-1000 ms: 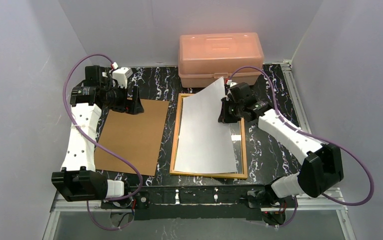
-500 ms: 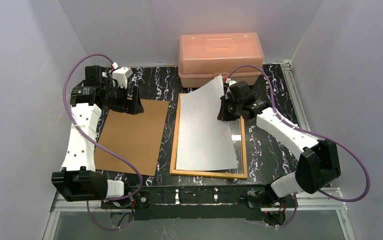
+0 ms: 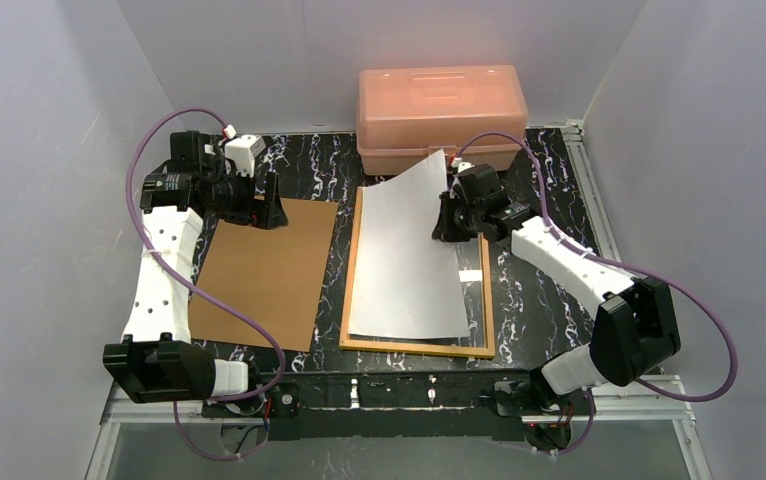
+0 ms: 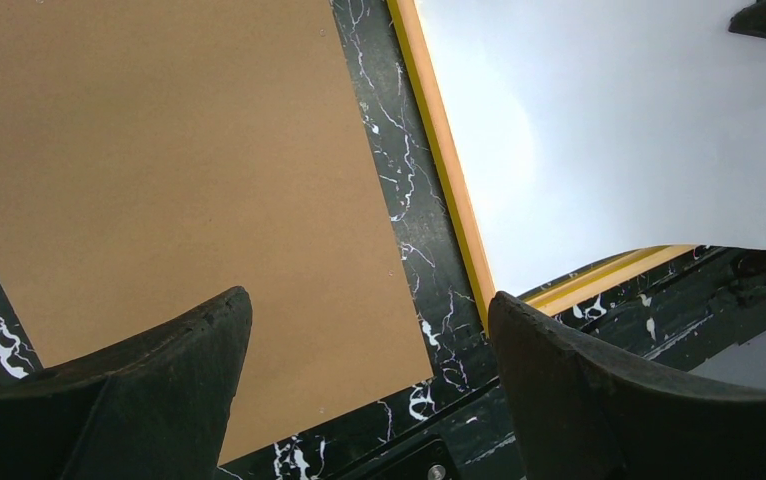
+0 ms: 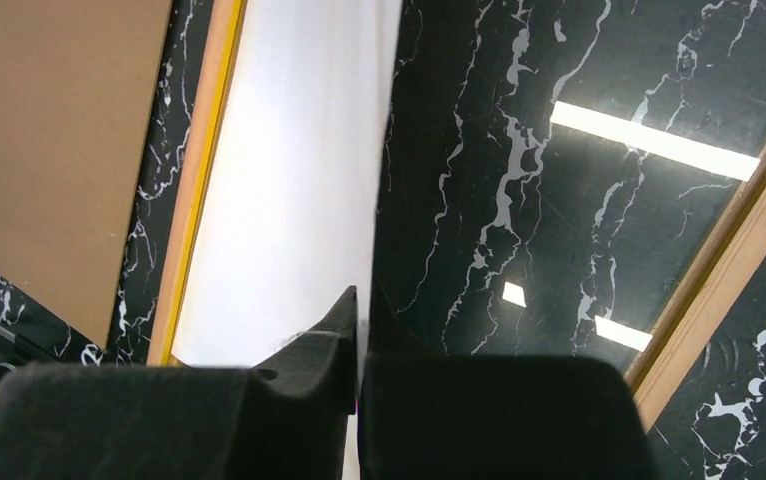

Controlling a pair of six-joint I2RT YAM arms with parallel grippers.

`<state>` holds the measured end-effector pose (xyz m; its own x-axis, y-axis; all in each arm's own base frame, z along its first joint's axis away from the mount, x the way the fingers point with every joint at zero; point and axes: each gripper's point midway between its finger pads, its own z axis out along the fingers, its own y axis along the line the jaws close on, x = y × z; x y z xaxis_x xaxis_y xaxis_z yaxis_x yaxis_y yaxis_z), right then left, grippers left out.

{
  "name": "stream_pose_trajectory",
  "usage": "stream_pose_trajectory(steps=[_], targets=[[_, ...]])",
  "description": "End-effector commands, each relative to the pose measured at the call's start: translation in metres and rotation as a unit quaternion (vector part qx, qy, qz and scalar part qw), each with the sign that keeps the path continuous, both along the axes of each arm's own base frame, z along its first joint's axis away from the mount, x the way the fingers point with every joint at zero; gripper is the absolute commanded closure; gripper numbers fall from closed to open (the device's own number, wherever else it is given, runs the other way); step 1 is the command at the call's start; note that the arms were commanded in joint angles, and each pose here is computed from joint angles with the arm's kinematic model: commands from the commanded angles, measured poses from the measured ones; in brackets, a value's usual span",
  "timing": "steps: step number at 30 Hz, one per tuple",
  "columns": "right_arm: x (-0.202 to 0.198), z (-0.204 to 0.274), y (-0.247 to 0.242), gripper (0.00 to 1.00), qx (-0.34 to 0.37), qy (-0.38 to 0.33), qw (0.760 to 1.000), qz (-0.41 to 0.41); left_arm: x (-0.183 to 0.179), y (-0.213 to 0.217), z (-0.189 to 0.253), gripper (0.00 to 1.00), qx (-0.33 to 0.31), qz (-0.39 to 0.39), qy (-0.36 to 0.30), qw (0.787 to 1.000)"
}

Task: Put the photo into the frame
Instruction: Place the photo in the photo frame.

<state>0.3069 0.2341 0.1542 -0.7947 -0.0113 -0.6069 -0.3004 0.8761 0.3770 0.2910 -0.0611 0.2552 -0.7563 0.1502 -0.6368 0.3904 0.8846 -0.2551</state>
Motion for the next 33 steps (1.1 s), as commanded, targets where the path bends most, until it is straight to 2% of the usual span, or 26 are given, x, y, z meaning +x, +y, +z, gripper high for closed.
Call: stream_pose_trajectory(steps=[1,4,13,22,24,26,30,33], targets=[[0.004,0.001,0.000,0.89,0.005,-0.009,1.000,-0.006,-0.009,-0.004,0.009,0.14,-0.010,-0.006,-0.004,1.000],[0.003,0.001,0.000,0.83,0.002,-0.009,1.000,-0.001,-0.009,-0.004,0.012,0.14,-0.011,-0.005,-0.005,1.000],[0.004,-0.006,0.000,0.76,-0.012,0.002,1.000,0.011,-0.009,-0.004,0.014,0.14,-0.011,-0.005,-0.007,1.000],[0.001,-0.012,0.002,0.75,-0.018,0.017,0.999,0.022,-0.010,-0.004,0.014,0.14,-0.011,-0.006,-0.006,1.000],[0.001,-0.011,0.001,0.71,-0.018,0.015,1.000,0.021,-0.009,-0.004,0.013,0.14,-0.011,-0.006,-0.006,1.000],[0.001,-0.011,0.000,0.62,-0.020,0.014,1.000,0.018,-0.010,-0.004,0.012,0.14,-0.012,-0.007,-0.004,1.000],[0.003,-0.010,-0.010,0.30,-0.043,0.006,0.999,0.007,-0.010,-0.004,0.012,0.14,-0.011,-0.006,-0.004,1.000],[0.006,-0.008,-0.021,0.14,-0.073,-0.002,0.997,-0.002,-0.010,-0.002,0.010,0.14,-0.006,-0.004,0.000,1.000]])
